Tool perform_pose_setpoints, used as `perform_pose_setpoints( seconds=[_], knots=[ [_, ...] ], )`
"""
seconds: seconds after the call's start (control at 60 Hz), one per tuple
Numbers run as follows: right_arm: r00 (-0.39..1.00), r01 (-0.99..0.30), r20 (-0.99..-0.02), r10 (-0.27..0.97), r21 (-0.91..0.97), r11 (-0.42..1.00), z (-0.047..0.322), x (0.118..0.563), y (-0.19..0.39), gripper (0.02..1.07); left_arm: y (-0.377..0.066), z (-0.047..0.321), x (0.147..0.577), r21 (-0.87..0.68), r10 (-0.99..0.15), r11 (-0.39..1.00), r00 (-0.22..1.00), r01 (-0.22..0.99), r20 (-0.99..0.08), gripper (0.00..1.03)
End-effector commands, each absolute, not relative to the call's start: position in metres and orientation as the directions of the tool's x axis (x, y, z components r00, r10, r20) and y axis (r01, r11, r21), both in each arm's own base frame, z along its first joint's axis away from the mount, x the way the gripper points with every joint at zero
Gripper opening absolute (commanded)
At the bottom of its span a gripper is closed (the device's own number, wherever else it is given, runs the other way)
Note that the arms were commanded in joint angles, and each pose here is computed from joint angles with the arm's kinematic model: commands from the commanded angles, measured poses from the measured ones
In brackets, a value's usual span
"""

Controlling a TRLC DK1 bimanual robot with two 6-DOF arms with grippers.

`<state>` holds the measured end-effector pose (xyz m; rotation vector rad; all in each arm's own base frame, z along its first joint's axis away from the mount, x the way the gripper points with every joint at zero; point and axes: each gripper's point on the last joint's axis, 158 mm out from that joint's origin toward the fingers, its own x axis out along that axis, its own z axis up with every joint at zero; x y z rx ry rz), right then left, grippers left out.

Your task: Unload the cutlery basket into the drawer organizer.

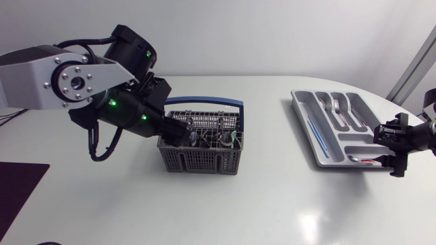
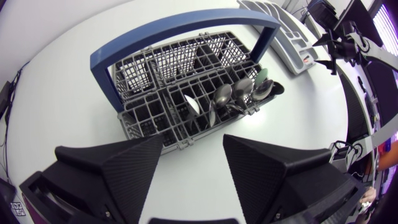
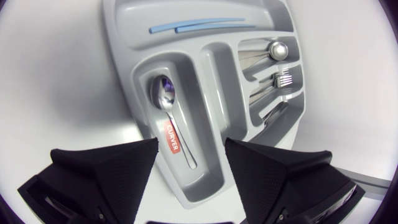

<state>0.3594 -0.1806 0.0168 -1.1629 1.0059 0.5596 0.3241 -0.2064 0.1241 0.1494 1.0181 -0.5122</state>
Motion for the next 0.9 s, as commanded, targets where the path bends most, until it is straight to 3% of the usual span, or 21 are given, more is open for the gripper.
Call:
perform_pose_setpoints(
  seconds=[0.0, 0.333, 0.667, 0.883],
  knots=[
    [0.465, -0.800, -0.881, -0.088, -0.461, 0.383, 0.018, 0.350, -0.161, 0.94, -0.206, 0.129, 0.334, -0.146, -0.331, 0.900, 0.426, 0.412, -0.842, 0.67],
    [0.518, -0.760, -0.855, 0.036, -0.440, 0.478, 0.054, 0.340, -0.092, 0.94, -0.213, 0.116, 0.350, -0.184, -0.319, 0.924, 0.412, 0.334, -0.853, 0.66],
    [0.531, -0.775, -0.842, 0.092, -0.439, 0.454, 0.060, 0.319, -0.043, 0.94, -0.225, 0.121, 0.366, -0.236, -0.339, 0.933, 0.445, 0.272, -0.829, 0.63],
    [0.523, -0.785, -0.845, 0.108, -0.429, 0.447, 0.057, 0.313, -0.032, 0.94, -0.225, 0.121, 0.373, -0.253, -0.335, 0.939, 0.449, 0.234, -0.828, 0.55]
  ],
)
